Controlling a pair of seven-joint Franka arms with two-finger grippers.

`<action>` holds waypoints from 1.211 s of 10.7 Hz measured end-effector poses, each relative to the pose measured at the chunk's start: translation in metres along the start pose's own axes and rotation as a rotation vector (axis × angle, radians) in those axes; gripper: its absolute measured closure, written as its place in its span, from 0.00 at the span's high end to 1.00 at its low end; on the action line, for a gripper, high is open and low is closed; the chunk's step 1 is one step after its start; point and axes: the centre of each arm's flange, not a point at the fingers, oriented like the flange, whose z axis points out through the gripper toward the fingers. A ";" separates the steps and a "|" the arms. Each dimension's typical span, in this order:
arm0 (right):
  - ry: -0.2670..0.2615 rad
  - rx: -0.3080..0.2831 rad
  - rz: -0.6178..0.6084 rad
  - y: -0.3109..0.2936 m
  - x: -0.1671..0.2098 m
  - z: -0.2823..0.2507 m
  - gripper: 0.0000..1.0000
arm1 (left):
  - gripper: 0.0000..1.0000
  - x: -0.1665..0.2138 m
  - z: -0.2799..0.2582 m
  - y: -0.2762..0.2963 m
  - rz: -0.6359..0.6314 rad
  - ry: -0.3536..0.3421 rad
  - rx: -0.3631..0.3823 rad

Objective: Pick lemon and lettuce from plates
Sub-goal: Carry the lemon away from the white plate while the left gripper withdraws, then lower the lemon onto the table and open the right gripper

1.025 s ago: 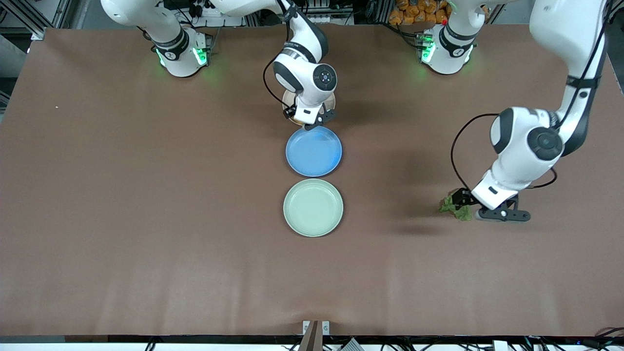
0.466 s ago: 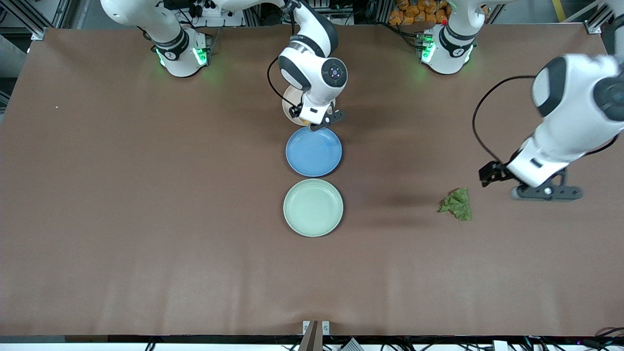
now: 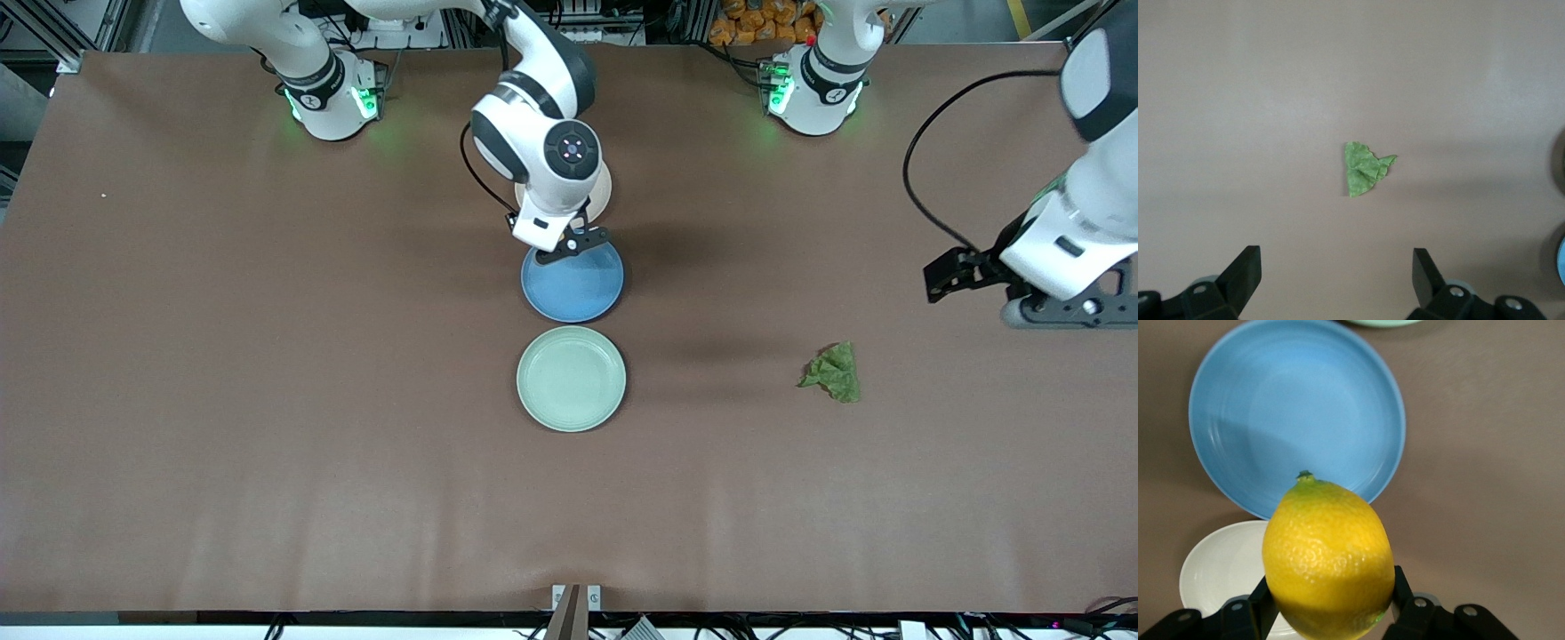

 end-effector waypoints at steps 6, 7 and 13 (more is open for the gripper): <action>0.039 0.087 0.312 0.217 0.064 -0.040 0.69 | 1.00 -0.033 -0.053 -0.013 -0.024 0.000 0.013; 0.042 0.099 0.345 0.273 0.070 -0.039 0.69 | 1.00 -0.037 -0.059 -0.014 -0.026 0.002 0.015; 0.062 0.169 0.456 0.514 0.074 0.046 0.69 | 1.00 -0.045 -0.070 -0.031 -0.063 0.010 -0.006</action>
